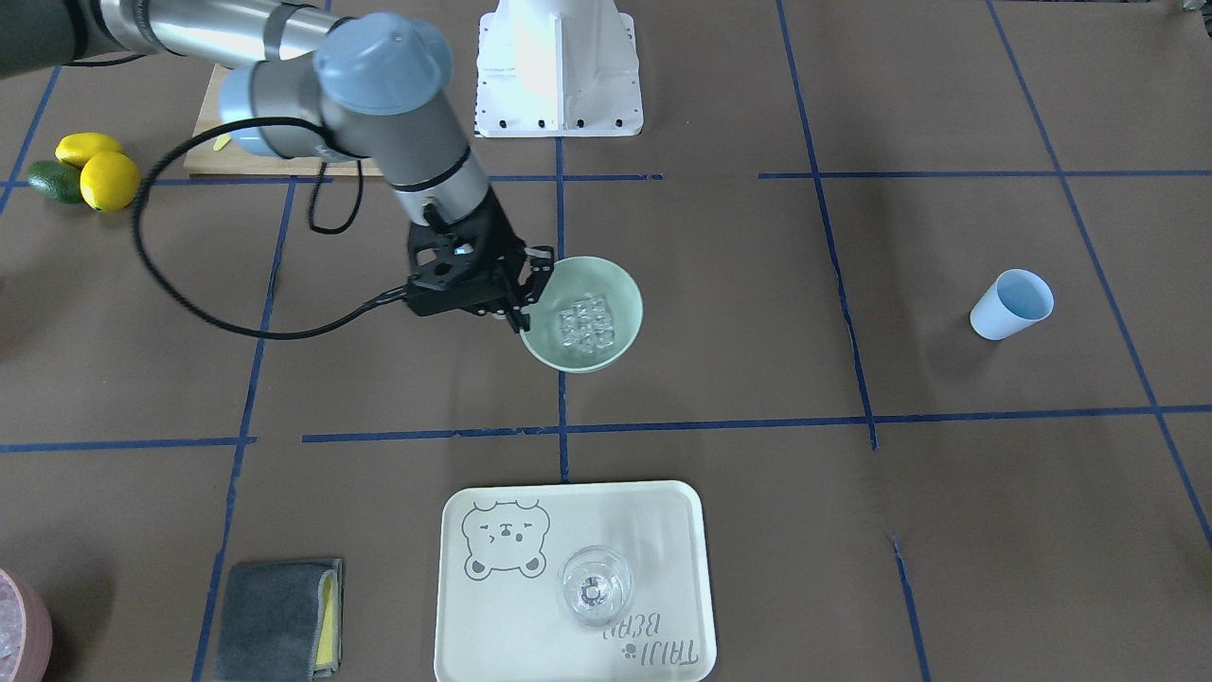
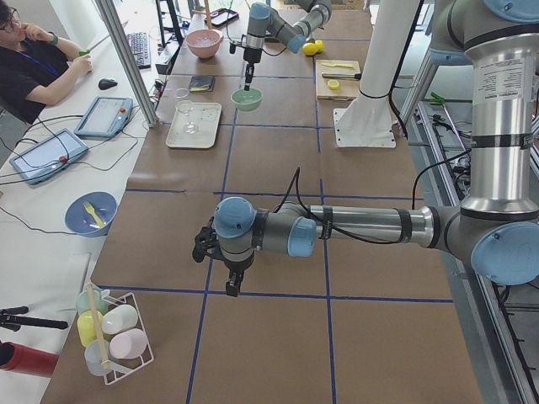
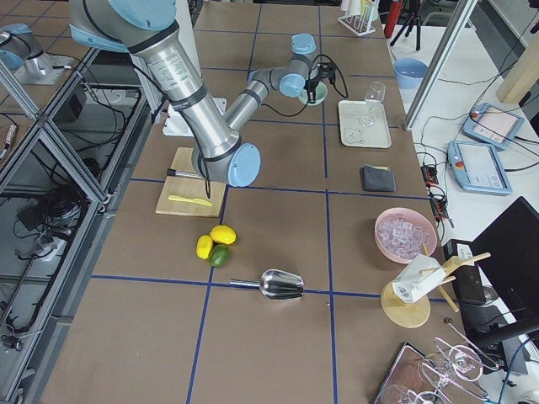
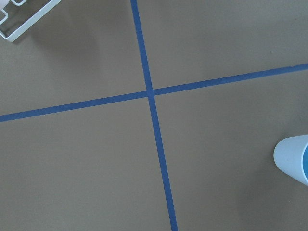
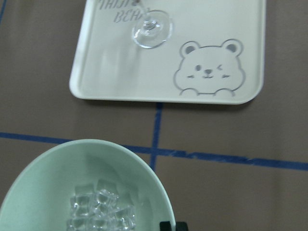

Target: Pour ice into bowl

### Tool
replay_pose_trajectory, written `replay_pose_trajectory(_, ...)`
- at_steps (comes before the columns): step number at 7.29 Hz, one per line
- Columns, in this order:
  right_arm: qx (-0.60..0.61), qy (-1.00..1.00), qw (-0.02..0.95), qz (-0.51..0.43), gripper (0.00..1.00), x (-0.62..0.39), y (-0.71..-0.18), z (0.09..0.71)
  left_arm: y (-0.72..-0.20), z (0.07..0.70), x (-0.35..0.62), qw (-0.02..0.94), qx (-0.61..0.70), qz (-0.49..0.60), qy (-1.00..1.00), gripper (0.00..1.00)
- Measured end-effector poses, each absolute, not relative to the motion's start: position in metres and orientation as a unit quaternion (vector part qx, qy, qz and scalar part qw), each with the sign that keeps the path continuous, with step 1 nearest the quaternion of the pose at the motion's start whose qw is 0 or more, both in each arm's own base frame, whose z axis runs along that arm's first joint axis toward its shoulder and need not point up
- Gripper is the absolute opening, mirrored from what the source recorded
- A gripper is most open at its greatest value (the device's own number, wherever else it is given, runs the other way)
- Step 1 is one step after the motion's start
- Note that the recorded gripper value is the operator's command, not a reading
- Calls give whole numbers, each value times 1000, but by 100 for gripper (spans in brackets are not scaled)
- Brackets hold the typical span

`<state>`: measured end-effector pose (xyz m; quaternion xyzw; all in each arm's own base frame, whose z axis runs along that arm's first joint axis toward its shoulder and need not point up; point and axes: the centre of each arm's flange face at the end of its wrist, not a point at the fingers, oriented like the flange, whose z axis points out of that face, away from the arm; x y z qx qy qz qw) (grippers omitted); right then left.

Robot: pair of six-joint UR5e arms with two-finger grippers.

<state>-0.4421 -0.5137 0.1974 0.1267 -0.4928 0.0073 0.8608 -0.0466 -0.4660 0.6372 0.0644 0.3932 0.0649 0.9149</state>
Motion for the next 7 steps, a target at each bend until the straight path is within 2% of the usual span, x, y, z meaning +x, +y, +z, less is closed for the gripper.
replay_pose_trajectory(3,139,-479,866,-19,0,-316,-523,367,-466,638,-47,915,65,65,392,100)
replay_pose_trajectory(5,123,-471,873,-24,0,-244,-504,466,-467,637,-47,915,66,66,392,100)
replay_pose_trajectory(7,125,-464,877,-28,0,-199,-467,534,-468,635,-47,915,68,67,393,100)
